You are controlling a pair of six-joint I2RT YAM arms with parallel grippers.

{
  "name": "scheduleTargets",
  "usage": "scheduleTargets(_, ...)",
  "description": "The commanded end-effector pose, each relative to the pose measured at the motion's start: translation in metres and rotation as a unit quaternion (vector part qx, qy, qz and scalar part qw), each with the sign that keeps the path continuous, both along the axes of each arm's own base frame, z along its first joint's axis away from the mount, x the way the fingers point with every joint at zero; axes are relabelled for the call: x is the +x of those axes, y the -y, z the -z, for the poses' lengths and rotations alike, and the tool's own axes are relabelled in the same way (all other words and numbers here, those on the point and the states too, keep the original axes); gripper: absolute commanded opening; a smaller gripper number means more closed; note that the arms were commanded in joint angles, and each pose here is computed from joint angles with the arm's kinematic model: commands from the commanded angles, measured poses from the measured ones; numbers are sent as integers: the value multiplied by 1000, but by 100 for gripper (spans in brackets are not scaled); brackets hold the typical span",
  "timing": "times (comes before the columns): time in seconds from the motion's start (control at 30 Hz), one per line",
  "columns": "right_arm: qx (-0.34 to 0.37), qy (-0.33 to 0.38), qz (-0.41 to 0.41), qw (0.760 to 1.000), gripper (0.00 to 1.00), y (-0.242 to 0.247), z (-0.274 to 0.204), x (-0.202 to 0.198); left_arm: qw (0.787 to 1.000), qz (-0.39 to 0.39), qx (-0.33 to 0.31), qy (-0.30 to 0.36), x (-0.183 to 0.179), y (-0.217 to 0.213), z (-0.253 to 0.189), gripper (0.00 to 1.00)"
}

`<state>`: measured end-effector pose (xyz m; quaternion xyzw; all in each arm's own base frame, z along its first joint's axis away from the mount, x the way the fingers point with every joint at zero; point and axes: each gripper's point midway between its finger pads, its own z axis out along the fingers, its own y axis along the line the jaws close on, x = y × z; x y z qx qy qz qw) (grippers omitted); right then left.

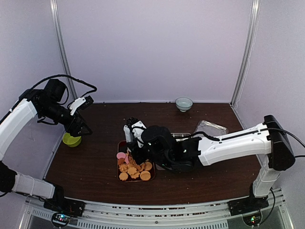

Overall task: Pack the cookies
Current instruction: Pick up the fake cookies from the plate, then place the fake cookies in the empty pocket of the box.

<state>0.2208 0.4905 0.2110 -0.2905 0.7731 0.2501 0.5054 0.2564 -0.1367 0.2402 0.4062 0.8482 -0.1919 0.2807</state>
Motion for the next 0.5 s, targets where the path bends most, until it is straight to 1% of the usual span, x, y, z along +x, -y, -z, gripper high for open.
scheduleTargets(0.0,71,5,4,997,4,15,-52,4,1000,6,-9,8,4,2,-7,78)
scheduleTargets(0.1,80,2,8,997,0,23,-56,4,1000,7,-9,8,4,2,-8,78)
scheduleTargets(0.3,81,3,25,996,0,38,-56,7,1000,7,-9,8,6,3,-10,78)
scheduleTargets(0.47,83,28,67,994,0,75,-75,30,1000,8,-10,7,6,3,-11,78)
